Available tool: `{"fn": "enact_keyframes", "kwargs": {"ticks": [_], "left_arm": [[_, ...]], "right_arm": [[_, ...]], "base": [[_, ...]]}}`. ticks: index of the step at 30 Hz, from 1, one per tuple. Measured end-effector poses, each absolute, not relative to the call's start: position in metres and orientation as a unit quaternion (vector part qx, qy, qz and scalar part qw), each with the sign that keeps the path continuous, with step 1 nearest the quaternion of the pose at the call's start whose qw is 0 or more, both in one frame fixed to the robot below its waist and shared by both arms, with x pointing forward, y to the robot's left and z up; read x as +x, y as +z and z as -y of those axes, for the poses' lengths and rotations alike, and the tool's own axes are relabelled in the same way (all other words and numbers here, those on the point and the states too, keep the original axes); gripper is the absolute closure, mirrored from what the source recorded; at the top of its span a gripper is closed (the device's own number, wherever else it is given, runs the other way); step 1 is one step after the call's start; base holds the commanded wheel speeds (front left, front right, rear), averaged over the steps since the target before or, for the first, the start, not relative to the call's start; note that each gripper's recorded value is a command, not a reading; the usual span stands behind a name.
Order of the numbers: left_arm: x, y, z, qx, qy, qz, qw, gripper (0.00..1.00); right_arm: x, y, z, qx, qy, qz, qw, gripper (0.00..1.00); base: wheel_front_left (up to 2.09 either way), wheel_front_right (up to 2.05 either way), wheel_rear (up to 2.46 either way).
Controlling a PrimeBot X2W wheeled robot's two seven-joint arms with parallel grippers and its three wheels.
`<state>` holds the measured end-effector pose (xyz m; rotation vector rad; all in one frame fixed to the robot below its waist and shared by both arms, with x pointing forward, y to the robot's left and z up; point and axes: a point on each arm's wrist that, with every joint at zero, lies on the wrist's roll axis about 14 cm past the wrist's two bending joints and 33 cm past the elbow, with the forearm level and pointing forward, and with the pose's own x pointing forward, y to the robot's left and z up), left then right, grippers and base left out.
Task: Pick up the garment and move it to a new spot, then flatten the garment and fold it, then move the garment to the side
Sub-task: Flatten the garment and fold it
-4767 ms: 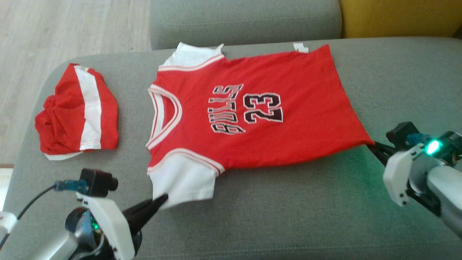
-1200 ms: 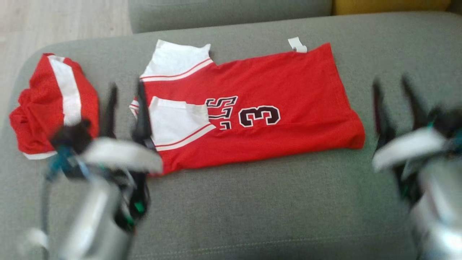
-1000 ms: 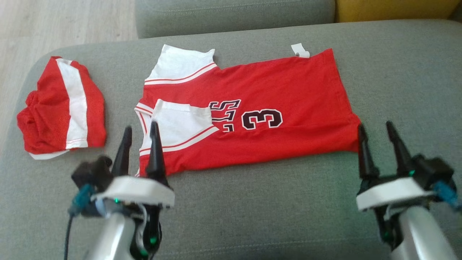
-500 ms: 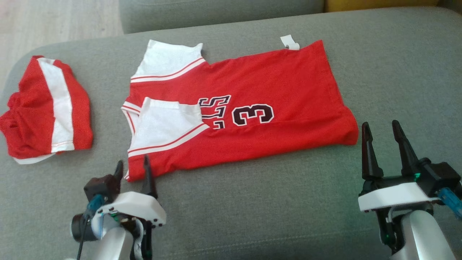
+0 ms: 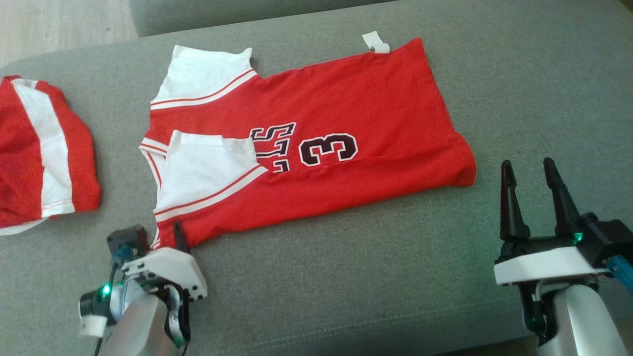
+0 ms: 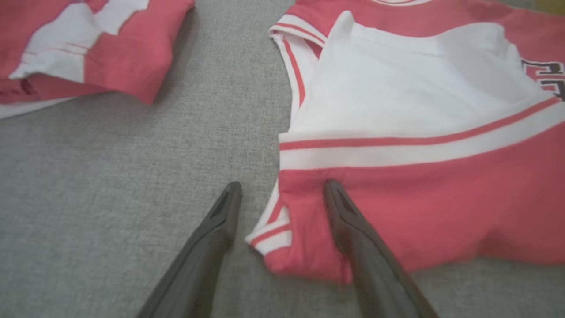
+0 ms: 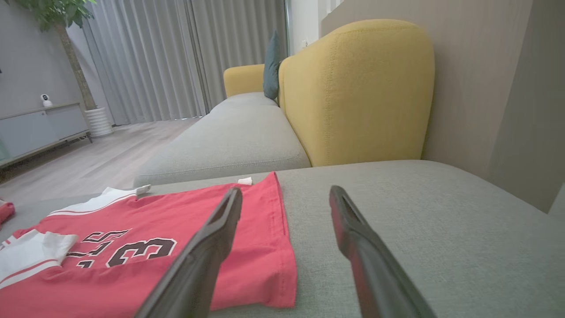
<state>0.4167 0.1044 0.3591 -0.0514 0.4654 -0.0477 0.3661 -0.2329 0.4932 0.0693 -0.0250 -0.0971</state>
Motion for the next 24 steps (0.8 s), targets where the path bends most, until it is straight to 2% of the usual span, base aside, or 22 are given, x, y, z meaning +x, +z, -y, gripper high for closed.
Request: {"fn": "enact_keyframes", "kwargs": {"ticks": [4, 5, 6, 9, 14, 24], "left_arm": [[0.418, 0.355, -0.101, -0.021, -0.033, -0.241, 0.97, 0.0], [0.419, 0.353, -0.1, -0.021, -0.037, -0.246, 0.968, 0.45], [0.419, 0.353, -0.098, -0.021, -0.044, -0.249, 0.967, 1.0], [0.421, 0.354, -0.09, -0.022, -0.062, -0.25, 0.966, 1.0], [0.424, 0.363, -0.093, -0.027, -0.054, -0.223, 0.973, 1.0], [0.445, 0.417, -0.082, -0.032, -0.074, -0.12, 0.989, 1.0]], "right_arm": [[0.365, 0.493, 0.235, 0.034, -0.053, 0.012, 0.998, 0.0], [0.366, 0.493, 0.236, 0.035, -0.054, 0.012, 0.998, 0.0], [0.366, 0.493, 0.237, 0.035, -0.057, 0.012, 0.998, 0.0], [0.367, 0.49, 0.242, 0.032, -0.064, 0.003, 0.997, 0.0], [0.368, 0.463, 0.246, 0.052, -0.074, -0.06, 0.994, 0.0], [0.39, 0.409, 0.24, 0.13, -0.081, -0.167, 0.974, 0.0]], "base": [[0.0, 0.0, 0.0], [0.0, 0.0, 0.0], [0.0, 0.0, 0.0], [0.0, 0.0, 0.0], [0.0, 0.0, 0.0], [0.0, 0.0, 0.0]]}}
